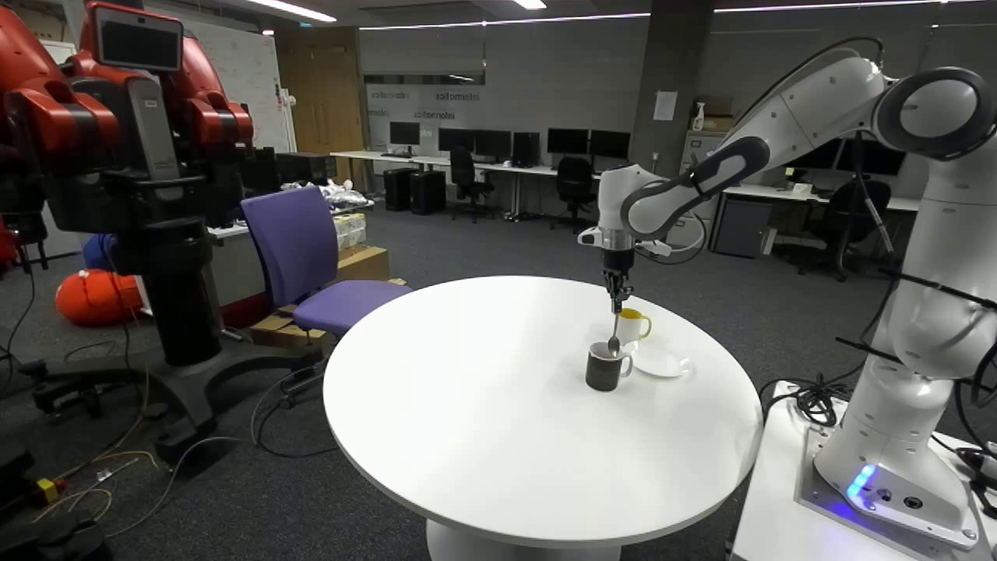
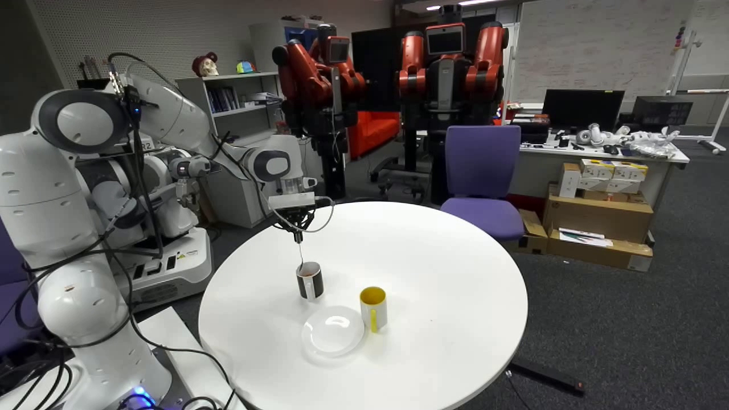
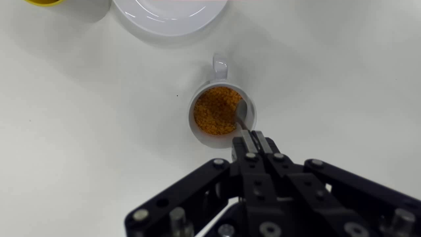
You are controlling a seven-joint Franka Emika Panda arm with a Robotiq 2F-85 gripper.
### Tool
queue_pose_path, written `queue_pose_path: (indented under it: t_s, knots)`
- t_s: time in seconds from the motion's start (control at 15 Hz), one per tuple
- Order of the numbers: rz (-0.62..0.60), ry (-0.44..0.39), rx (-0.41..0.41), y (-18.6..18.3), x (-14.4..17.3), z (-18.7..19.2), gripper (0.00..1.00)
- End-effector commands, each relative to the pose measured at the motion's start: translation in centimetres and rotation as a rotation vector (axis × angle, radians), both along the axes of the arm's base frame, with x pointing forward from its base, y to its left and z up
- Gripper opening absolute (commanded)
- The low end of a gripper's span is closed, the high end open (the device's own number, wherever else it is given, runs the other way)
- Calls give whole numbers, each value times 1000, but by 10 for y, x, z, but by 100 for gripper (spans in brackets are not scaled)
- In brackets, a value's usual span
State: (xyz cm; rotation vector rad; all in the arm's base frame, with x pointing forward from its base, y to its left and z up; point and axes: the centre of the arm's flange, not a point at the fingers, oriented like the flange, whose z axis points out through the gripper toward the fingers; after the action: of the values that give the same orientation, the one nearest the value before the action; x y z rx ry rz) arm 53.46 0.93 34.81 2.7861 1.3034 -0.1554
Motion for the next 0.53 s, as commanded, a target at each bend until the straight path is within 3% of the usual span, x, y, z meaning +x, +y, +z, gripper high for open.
queue_pose_path:
  t_s: [0.0,0.47]
  knots:
    - [36,-17,-17,-2,-7,36,1]
    - [74,-64,-73,-6,-11,60,1]
